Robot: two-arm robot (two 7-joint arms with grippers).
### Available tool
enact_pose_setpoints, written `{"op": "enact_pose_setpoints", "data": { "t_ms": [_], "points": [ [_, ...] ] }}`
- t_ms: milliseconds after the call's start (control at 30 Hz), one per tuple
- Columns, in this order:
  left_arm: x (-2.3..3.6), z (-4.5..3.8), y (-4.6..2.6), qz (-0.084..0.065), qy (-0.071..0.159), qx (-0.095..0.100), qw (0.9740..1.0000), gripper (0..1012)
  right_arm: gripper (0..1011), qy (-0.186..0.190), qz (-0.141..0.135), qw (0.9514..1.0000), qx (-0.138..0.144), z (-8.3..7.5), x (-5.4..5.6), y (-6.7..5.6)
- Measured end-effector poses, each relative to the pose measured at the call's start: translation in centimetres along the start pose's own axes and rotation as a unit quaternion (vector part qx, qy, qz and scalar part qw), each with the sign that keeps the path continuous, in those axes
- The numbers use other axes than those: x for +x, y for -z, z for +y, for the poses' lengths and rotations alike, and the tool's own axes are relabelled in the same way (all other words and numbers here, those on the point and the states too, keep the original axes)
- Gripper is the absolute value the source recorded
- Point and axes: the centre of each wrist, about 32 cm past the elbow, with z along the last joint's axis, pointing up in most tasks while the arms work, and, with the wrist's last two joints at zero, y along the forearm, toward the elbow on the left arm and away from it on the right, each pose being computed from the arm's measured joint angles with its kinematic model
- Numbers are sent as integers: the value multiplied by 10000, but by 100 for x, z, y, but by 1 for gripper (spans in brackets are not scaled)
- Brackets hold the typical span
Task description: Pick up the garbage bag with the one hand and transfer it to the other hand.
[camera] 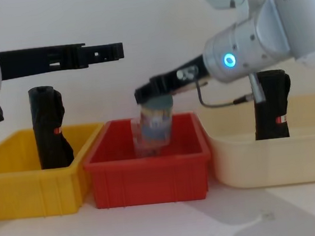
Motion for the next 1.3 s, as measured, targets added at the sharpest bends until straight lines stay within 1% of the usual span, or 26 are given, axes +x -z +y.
{"op": "enact_pose_setpoints", "data": {
  "t_ms": [33,100,133,167,233,333,433,533,700,767,800,900,933,967,1000,1067,1167,1233,1300],
  "points": [
    [0,0,0,0,0,0,10000,1001,647,29,33,9999,127,-34,10,-43],
    [0,0,0,0,0,0,10000,1001,647,65,62,9997,236,-64,24,-79],
    [0,0,0,0,0,0,10000,1002,647,98,87,9993,346,-97,40,-113],
    [0,0,0,0,0,1,10000,1001,647,98,87,9993,346,-97,40,-113],
    [0,0,0,0,0,0,10000,1002,647,176,134,9982,561,-170,87,-184],
    [0,0,0,0,0,0,10000,1001,647,247,161,9971,704,-222,132,-222],
    [0,0,0,0,0,0,10000,1002,647,362,180,9951,900,-295,215,-268],
    [0,0,0,0,0,0,10000,1001,647,450,182,9938,1004,-340,287,-287],
    [0,0,0,0,0,0,10000,1002,647,547,177,9922,1105,-376,372,-298],
    [0,0,0,0,0,0,10000,1002,651,620,177,9913,1150,-388,441,-292],
    [0,0,0,0,0,0,10000,1002,651,636,174,9910,1168,-390,456,-291],
    [0,0,0,0,0,0,10000,1002,721,697,161,9898,1232,-392,512,-288],
    [0,0,0,0,0,0,10000,1002,774,711,158,9895,1248,-392,523,-288],
    [0,0,0,0,0,0,10000,1001,774,730,151,9890,1274,-391,534,-287],
    [0,0,0,0,0,0,10000,1001,828,778,140,9883,1308,-387,557,-283],
    [0,0,0,0,0,0,10000,1001,859,833,124,9873,1344,-382,581,-278],
    [0,0,0,0,0,0,10000,1001,956,963,80,9849,1439,-373,622,-268],
    [0,0,0,0,0,0,10000,1001,998,1066,31,9827,1516,-366,645,-258],
    [0,0,0,0,0,0,10000,1001,1001,1151,-11,9806,1587,-359,666,-240]
  ]
}}
